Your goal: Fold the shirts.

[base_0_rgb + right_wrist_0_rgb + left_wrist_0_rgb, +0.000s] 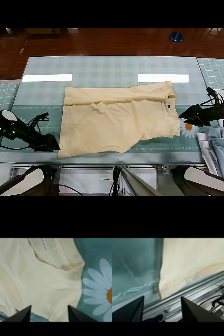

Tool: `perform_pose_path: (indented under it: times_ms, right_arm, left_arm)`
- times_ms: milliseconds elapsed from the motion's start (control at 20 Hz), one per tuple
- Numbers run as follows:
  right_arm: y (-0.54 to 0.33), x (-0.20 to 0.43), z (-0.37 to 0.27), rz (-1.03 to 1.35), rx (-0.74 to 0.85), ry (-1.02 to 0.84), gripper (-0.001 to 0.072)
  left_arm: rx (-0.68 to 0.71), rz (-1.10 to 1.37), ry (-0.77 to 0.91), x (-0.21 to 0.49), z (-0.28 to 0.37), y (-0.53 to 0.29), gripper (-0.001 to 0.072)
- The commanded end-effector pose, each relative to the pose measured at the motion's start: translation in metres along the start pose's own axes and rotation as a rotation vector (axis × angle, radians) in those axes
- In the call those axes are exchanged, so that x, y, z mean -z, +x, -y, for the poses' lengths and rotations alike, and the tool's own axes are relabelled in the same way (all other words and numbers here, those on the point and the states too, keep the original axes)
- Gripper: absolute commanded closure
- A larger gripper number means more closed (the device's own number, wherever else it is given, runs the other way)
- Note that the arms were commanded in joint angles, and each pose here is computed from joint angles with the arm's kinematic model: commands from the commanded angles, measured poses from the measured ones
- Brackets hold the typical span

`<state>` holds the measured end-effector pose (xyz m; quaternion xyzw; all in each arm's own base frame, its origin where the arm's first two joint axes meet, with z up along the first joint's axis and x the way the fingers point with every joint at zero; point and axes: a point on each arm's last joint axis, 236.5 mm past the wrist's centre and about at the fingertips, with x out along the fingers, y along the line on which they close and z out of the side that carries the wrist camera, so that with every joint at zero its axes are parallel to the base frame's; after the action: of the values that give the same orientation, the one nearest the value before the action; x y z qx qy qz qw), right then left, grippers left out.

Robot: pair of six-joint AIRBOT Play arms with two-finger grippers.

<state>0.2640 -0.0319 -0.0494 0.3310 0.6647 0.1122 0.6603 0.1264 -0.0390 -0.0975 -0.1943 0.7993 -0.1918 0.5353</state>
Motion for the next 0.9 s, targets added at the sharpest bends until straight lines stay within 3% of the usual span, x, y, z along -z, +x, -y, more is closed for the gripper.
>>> perform_pose_path:
  times_ms: [0, 250, 300, 400, 450, 700, 750, 800, 850]
  right_arm:
    - [0.000, 0.000, 0.000, 0.002, 0.000, 0.000, 0.0182]
    - [0.000, 0.002, -0.001, -0.006, -0.006, 0.003, 0.0185]
    - [0.000, 0.002, -0.002, -0.007, -0.009, 0.004, 0.0186]
    - [0.000, 0.002, -0.004, -0.007, -0.015, 0.008, 0.0186]
    - [-0.001, 0.002, -0.004, -0.004, -0.016, 0.009, 0.0186]
    - [-0.013, -0.002, -0.009, 0.057, 0.013, -0.017, 0.0186]
    - [-0.014, 0.000, -0.008, 0.055, 0.023, -0.021, 0.0173]
    - [-0.011, 0.005, -0.007, 0.039, 0.022, -0.019, 0.0107]
    - [-0.004, 0.015, -0.006, 0.008, 0.010, -0.011, 0.0107]
  left_arm:
    - [-0.036, -0.044, 0.017, 0.000, 0.004, 0.012, 0.0160]
    - [-0.083, -0.088, -0.084, -0.013, 0.004, 0.038, 0.0189]
    - [-0.092, -0.058, -0.125, -0.022, 0.002, 0.040, 0.0267]
    - [-0.099, 0.023, -0.172, -0.041, 0.000, 0.039, 0.0552]
    - [-0.104, 0.037, -0.168, -0.045, -0.001, 0.038, 0.0660]
    - [-0.100, 0.024, -0.127, -0.043, 0.003, 0.032, 0.0687]
    - [-0.099, 0.026, -0.119, -0.042, 0.004, 0.031, 0.0687]
    - [-0.100, 0.030, -0.111, -0.042, 0.006, 0.029, 0.0687]
    - [-0.100, 0.034, -0.098, -0.042, 0.007, 0.027, 0.0687]
